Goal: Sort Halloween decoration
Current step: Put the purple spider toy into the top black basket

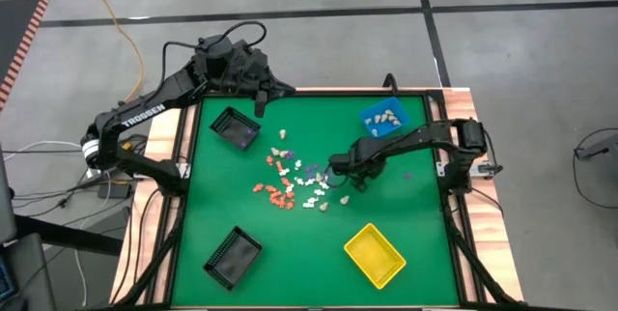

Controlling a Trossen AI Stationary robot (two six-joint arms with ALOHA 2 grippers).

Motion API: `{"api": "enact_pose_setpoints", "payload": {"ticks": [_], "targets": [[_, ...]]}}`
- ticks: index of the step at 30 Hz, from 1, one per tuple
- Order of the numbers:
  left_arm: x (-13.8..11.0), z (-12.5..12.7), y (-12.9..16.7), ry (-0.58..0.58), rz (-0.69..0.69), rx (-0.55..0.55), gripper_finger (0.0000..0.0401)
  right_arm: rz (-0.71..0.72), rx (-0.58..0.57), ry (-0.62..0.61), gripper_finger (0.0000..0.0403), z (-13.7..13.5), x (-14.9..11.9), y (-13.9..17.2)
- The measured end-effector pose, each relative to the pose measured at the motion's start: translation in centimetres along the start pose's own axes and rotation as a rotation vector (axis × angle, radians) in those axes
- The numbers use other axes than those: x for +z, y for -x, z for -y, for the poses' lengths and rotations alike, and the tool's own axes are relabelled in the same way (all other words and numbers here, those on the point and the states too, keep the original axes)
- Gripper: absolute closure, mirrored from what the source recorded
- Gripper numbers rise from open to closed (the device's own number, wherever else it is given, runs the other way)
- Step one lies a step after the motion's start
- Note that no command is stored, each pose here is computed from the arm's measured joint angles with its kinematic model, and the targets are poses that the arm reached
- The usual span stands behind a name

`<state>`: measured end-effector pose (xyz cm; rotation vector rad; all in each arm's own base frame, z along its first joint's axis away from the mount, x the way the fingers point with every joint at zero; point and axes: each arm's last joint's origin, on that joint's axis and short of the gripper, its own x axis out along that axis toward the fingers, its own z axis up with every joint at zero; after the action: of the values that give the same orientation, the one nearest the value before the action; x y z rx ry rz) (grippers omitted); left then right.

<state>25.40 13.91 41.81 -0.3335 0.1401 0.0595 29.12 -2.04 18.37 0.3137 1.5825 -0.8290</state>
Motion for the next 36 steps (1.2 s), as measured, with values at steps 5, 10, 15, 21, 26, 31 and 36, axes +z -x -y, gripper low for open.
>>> {"api": "enact_pose_setpoints", "payload": {"ticks": [5,10,15,21,26,31,36], "targets": [[-0.1,0.3,-0.1,0.006,-0.012,-0.041,0.0401,0.038,0.001,-0.208,0.031,0.4,-1.3,1.2],[-0.1,0.5,-0.1,-0.006,-0.026,-0.099,0.0401,-0.023,-0.01,-0.436,0.0241,1.2,-4.0,-0.4],[-0.1,0.5,-0.1,-0.01,-0.027,-0.103,0.0401,-0.029,-0.05,-0.685,0.0168,2.3,-7.4,-1.8],[-0.1,0.5,-0.1,-0.004,-0.023,-0.086,0.0401,0.049,-0.01,-0.925,0.0137,3.0,-9.9,-3.1],[-0.1,0.3,-0.1,0.007,-0.009,-0.031,0.0401,0.072,0.037,-1.041,0.0136,2.7,-10.6,-5.0],[-0.1,0.2,-0.1,0.016,-0.002,-0.004,0.0401,0.119,0.002,-1.084,0.0135,2.5,-10.6,-5.8],[0.0,0.2,-0.1,0.022,0.002,0.012,0.0401,0.173,-0.05,-1.078,0.0138,2.6,-10.5,-6.3]]}}
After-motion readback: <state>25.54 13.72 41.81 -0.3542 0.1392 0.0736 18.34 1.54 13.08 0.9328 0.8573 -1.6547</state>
